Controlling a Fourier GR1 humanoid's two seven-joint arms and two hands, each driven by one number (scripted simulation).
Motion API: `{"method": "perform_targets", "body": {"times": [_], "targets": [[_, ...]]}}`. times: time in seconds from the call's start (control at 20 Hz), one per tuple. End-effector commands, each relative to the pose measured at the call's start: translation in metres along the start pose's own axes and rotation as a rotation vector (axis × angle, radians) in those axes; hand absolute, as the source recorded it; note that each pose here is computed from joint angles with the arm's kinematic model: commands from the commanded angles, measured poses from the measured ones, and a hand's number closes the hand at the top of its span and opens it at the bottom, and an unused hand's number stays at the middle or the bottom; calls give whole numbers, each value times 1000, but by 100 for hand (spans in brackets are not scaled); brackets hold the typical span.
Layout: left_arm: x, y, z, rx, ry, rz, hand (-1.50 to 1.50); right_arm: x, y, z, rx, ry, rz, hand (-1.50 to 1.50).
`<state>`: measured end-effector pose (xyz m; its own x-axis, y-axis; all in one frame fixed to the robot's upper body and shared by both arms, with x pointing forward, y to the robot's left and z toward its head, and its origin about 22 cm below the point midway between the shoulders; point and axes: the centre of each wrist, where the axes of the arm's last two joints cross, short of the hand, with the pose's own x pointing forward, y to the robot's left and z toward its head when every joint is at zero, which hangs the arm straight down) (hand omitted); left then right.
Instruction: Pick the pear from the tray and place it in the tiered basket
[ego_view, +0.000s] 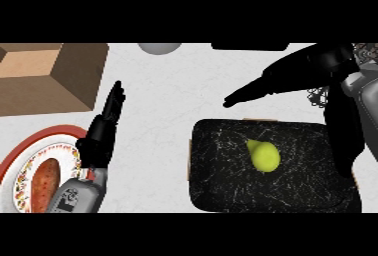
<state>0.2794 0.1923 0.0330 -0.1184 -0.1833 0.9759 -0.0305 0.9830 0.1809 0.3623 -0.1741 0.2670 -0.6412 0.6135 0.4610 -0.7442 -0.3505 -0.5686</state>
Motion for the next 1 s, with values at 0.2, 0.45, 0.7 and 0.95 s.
{"method": "perform_targets", "body": {"times": [0.2,0.45,0.7,0.95], "targets": [[-1,7,4,-8,7,-12,0,25,6,-2,87,-107,178,-150],[1,8,-3,-6,-1,7,0,19,28,-10,36,-74,164,-150],[7,9,-3,-13,-3,10,0,10,30,-3,43,22,148,-150],[4,-3,-11,-4,-4,2,0,6,37,-21,64,27,127,-150]]}}
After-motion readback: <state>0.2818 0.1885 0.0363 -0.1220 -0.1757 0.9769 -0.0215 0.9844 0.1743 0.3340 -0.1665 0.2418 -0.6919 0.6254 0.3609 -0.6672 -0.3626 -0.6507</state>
